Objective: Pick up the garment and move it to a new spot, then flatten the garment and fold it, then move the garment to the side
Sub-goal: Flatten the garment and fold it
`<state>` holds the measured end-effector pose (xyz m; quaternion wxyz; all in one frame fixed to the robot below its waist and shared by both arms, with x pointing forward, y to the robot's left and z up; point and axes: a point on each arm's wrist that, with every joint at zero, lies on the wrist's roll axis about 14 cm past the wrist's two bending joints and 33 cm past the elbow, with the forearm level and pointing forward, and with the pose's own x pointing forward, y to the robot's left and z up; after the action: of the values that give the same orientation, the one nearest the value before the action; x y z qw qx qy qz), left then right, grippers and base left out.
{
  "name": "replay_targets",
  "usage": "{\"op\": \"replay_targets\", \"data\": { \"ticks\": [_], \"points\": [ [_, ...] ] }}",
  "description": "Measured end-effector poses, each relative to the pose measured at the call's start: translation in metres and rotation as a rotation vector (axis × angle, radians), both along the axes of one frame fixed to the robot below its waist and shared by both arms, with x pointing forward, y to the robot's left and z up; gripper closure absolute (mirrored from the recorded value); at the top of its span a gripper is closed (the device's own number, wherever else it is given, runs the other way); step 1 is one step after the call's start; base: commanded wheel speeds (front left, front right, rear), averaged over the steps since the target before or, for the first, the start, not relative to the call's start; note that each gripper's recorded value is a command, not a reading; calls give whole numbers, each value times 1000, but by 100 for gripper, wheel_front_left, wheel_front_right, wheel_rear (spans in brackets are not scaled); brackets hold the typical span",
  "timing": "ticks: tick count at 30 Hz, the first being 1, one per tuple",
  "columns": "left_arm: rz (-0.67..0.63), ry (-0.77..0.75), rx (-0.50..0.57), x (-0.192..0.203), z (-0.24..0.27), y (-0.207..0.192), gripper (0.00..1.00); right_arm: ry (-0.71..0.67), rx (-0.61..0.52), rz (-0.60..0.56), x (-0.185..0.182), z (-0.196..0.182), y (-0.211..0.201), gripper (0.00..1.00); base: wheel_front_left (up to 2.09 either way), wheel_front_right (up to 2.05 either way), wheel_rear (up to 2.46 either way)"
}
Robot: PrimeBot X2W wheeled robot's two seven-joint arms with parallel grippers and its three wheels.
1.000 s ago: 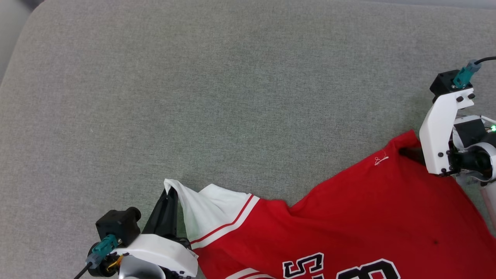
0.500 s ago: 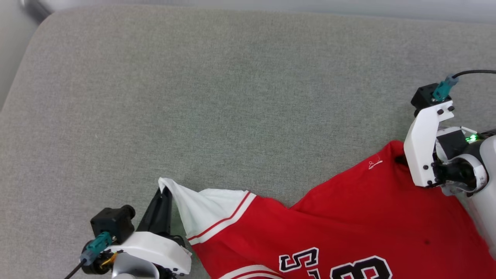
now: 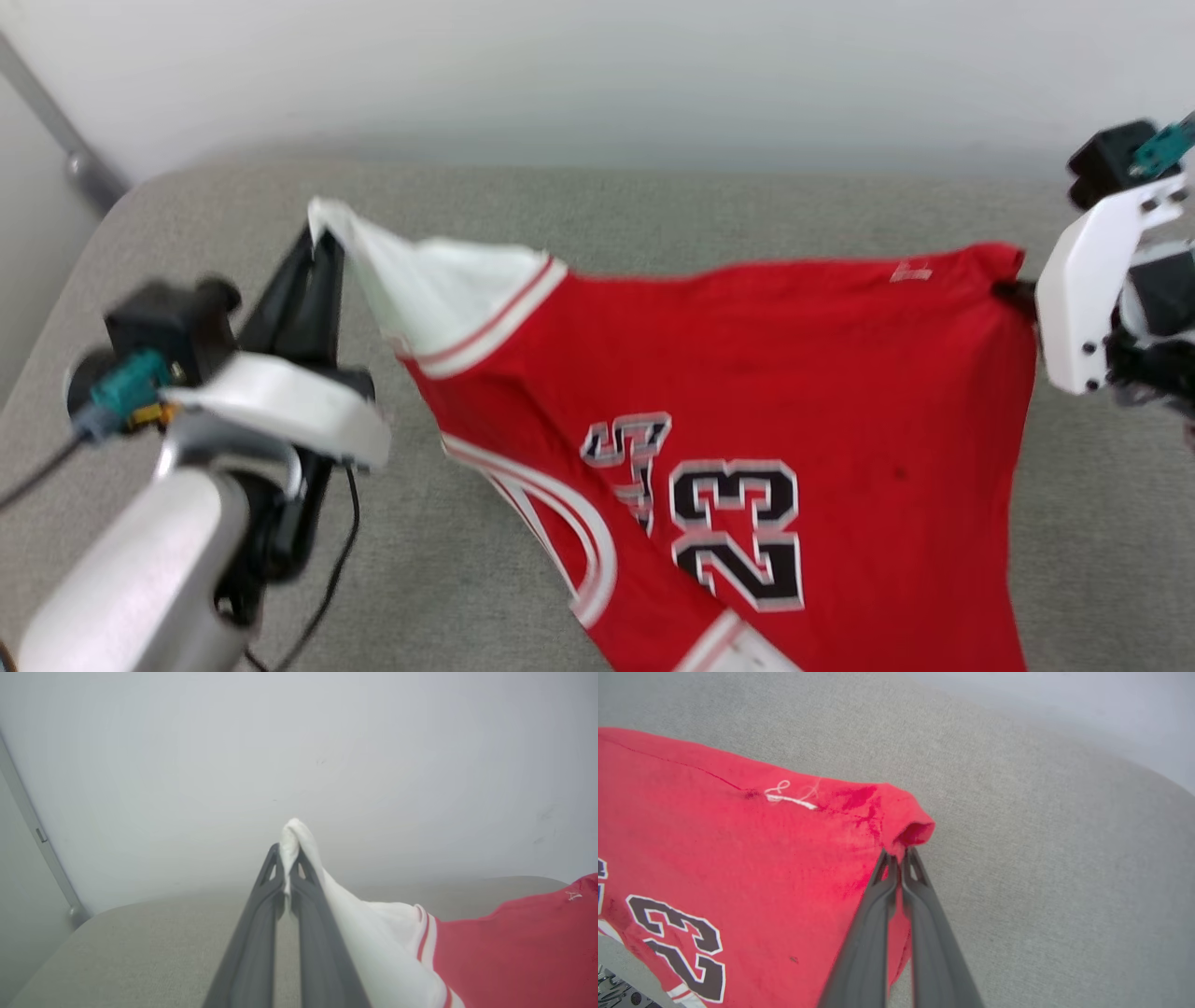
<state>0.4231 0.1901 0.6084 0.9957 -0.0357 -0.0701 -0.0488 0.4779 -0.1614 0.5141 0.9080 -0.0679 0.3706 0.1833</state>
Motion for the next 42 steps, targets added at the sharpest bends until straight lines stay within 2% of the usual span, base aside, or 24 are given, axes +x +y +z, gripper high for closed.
{"op": "replay_targets", "data": {
  "ticks": [6,11,18,24,33,42],
  "points": [
    [-108,-203,47,32,100,-30,100,-256,-10,-93,8,89,-39,100,0,0,0],
    [-122,-304,101,69,160,-39,100,-434,-25,-158,23,148,-64,100,0,0,0],
    [-85,-380,128,127,208,-43,100,-611,-30,-185,60,196,-73,100,0,0,0],
    [-40,-424,139,177,222,-39,100,-749,-3,-188,101,220,-69,100,0,0,0],
    [4,-482,93,246,214,-33,100,-900,84,-181,172,224,-58,100,0,0,0],
    [27,-376,66,311,124,-31,100,-909,108,-169,238,169,-53,100,0,0,0]
  ]
}}
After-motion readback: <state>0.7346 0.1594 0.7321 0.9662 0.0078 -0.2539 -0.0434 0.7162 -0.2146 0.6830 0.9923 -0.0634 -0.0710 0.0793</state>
